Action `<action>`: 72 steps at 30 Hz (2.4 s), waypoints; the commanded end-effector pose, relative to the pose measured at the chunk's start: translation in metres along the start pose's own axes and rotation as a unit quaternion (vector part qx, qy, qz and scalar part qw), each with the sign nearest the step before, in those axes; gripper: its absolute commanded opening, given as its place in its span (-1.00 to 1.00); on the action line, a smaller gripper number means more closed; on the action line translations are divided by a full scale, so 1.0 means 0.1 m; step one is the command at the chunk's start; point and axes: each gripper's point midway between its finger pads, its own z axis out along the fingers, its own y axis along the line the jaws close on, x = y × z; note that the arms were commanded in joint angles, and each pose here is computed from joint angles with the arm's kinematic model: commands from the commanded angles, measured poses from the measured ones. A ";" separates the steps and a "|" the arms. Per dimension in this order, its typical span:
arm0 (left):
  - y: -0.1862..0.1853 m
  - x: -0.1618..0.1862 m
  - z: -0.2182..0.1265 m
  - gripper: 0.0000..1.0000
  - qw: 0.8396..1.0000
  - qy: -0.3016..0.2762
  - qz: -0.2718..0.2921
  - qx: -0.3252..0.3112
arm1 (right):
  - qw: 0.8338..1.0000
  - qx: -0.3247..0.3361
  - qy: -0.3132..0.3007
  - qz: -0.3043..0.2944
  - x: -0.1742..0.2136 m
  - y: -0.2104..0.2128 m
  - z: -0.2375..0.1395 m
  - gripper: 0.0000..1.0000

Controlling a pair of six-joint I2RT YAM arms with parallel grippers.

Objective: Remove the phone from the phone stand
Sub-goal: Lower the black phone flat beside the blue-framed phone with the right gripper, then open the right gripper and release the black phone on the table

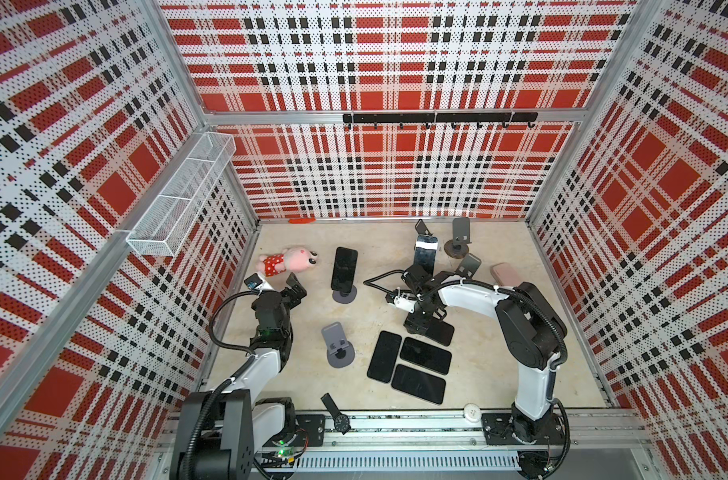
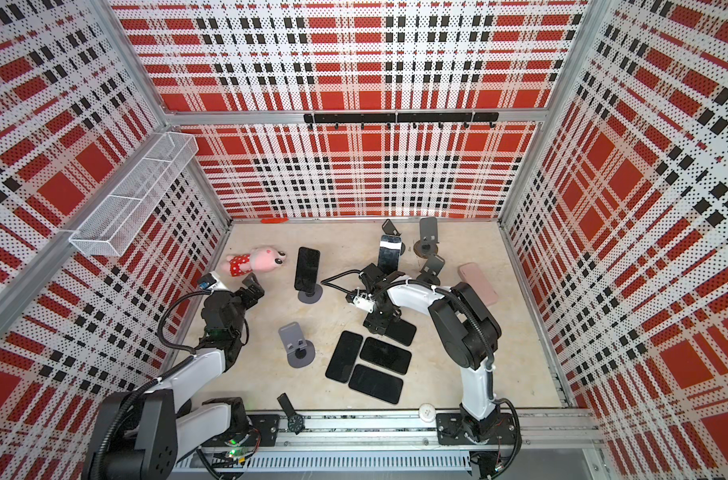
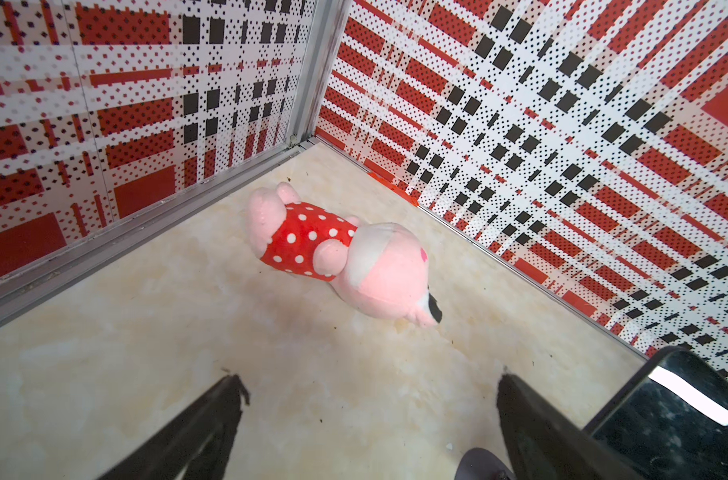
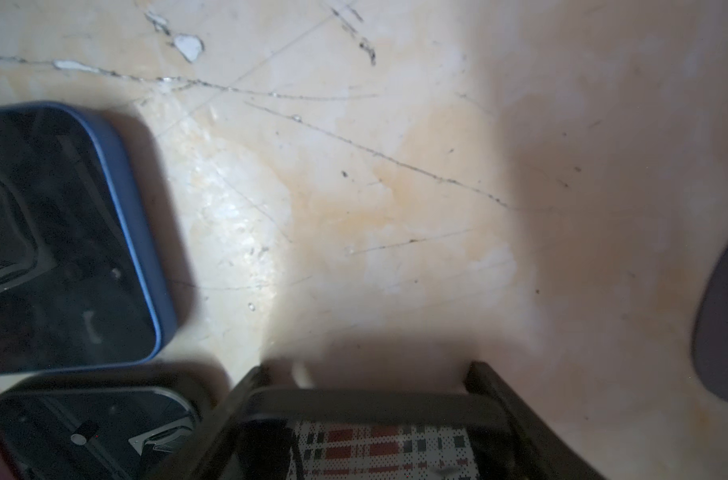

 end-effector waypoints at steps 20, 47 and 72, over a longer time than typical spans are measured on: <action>0.06 0.00 -0.01 0.96 1.000 0.001 -0.011 0.000 | 0.998 -0.059 0.030 -0.016 0.18 0.22 0.07 0.53; 0.10 -0.02 -0.02 0.96 1.000 -0.001 -0.017 -0.004 | 0.996 -0.074 0.041 -0.007 0.24 0.21 0.14 0.57; 0.13 -0.02 -0.02 0.96 1.000 -0.001 -0.022 -0.006 | 0.996 -0.067 0.053 0.004 0.30 0.21 0.07 0.54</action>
